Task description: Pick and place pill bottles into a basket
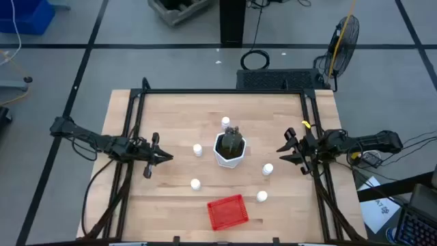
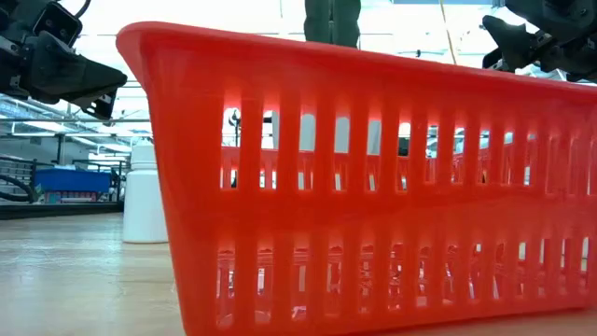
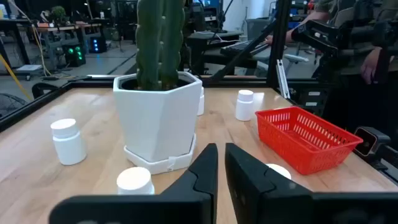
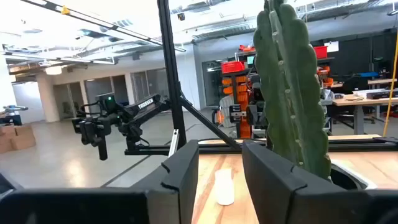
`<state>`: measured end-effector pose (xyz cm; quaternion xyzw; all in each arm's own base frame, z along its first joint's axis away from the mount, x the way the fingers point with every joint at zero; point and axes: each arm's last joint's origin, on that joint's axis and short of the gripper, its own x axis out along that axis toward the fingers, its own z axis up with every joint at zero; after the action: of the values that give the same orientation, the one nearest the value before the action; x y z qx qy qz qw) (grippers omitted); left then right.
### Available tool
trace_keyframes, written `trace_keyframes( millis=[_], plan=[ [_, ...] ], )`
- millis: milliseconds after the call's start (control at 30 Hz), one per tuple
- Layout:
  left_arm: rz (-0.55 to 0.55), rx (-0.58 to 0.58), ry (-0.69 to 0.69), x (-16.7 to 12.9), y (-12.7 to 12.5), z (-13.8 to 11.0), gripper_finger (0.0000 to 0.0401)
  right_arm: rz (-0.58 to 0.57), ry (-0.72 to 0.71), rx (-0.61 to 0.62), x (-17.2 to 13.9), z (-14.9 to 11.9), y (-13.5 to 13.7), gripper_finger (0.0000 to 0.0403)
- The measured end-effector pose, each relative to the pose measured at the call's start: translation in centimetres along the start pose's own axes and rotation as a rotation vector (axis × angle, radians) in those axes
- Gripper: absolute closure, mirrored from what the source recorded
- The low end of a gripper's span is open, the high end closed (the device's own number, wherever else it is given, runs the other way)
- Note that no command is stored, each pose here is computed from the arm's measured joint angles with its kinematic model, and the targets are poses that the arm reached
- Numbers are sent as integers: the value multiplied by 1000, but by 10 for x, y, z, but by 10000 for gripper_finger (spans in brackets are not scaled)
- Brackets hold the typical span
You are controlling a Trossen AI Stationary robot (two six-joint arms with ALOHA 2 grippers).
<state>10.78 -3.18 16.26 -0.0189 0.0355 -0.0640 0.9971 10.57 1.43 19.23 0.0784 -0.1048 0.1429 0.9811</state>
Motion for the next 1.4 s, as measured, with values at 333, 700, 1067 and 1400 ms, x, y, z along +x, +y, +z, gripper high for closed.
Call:
trace_keyframes(
  millis=[333,700,1067,1400],
  plan=[
    [0,0,0,0,0,0,364,0,0,0,0,0,0,286],
    [0,0,0,0,0,0,364,0,0,0,0,0,0,286],
    [0,0,0,0,0,0,364,0,0,0,0,0,0,286],
    [1,0,0,0,0,0,364,-71,-208,408,-1,16,-1,286]
  ],
)
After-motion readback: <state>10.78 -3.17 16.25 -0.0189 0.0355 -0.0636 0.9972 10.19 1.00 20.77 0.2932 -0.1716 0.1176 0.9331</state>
